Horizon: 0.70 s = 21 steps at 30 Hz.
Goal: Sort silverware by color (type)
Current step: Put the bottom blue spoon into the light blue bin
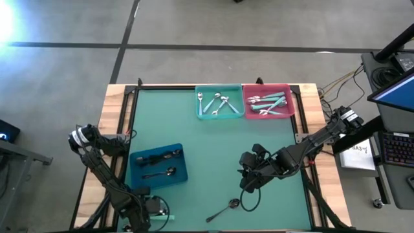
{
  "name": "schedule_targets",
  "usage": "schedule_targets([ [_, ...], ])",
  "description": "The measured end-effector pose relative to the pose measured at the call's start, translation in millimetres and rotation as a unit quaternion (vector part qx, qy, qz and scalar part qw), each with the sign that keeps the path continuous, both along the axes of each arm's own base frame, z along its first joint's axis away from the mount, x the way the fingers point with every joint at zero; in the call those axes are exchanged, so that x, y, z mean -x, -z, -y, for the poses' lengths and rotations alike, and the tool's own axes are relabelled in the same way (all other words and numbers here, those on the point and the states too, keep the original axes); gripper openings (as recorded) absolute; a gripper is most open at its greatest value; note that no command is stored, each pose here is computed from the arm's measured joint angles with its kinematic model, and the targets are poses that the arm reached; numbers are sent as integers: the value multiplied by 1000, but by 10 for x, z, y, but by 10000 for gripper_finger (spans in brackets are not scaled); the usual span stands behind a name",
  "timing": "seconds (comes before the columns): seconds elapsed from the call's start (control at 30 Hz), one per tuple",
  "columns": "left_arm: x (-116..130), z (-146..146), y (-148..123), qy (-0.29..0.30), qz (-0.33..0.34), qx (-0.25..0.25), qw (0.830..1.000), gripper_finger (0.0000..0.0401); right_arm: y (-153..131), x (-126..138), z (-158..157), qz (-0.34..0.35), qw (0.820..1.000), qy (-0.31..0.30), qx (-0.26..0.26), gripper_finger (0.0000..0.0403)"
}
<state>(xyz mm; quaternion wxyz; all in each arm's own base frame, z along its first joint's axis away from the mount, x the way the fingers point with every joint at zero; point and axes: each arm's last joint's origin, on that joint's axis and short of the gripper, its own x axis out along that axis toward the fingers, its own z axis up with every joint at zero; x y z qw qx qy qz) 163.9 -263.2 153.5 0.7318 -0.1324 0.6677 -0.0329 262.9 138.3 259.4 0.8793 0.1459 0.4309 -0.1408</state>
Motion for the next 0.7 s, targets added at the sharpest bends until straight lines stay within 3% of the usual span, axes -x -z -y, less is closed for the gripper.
schedule_targets([
  [0.7,11,-61,-2,4,3,-25,1000,153,0,0,0,0,1000,0,0,137],
])
